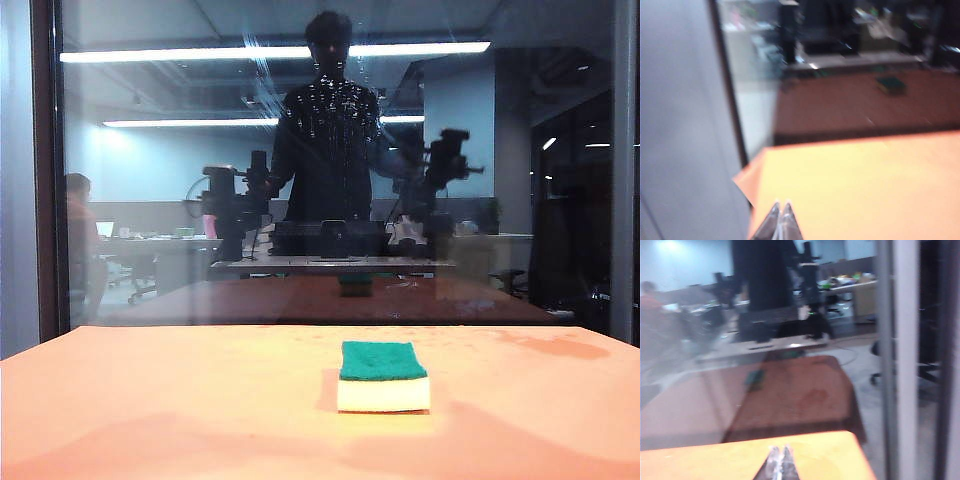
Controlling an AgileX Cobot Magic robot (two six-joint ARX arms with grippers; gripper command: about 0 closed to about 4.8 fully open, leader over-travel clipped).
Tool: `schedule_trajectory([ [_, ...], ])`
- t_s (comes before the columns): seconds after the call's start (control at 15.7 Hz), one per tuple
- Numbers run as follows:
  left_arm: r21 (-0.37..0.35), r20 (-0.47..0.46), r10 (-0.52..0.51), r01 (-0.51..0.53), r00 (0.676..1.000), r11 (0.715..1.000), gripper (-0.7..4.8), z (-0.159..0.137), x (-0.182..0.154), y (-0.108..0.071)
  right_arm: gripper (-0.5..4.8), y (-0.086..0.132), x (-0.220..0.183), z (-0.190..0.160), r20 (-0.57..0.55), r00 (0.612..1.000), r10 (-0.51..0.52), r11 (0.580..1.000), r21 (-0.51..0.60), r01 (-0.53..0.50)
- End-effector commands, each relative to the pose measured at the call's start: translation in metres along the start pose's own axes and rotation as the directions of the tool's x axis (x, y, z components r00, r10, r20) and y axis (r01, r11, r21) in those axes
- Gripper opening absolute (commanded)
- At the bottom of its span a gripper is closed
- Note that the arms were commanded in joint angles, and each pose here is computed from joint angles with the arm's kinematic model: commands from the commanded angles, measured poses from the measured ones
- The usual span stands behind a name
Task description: Pick up the sponge from the table, wipe the water off the glass, and finally place the sponge back on the table.
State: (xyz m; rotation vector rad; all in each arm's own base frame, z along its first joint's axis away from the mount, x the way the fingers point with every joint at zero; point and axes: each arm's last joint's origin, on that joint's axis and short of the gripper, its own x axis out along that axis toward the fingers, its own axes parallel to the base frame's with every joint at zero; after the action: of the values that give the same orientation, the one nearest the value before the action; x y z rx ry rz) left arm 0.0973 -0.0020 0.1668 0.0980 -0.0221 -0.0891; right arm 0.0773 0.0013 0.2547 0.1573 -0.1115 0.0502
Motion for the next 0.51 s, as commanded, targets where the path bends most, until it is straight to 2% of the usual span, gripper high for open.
schedule_trajectory([
  [0.06,-0.013,-0.061,-0.089,0.089,0.994,0.996,-0.06,-0.006,0.0,-0.003,-0.05,0.008,0.012,0.031,-0.077,0.99,0.118,0.993,0.012,-0.117],
  [0.38,-0.018,-0.048,-0.186,0.186,0.981,0.982,-0.06,-0.005,-0.001,-0.006,0.04,0.017,0.051,0.059,-0.263,0.921,0.288,0.958,0.091,-0.273],
  [0.51,-0.02,-0.044,-0.224,0.224,0.974,0.974,-0.06,-0.005,-0.001,-0.007,0.62,0.018,0.067,0.057,-0.326,0.884,0.335,0.941,0.159,-0.298],
])
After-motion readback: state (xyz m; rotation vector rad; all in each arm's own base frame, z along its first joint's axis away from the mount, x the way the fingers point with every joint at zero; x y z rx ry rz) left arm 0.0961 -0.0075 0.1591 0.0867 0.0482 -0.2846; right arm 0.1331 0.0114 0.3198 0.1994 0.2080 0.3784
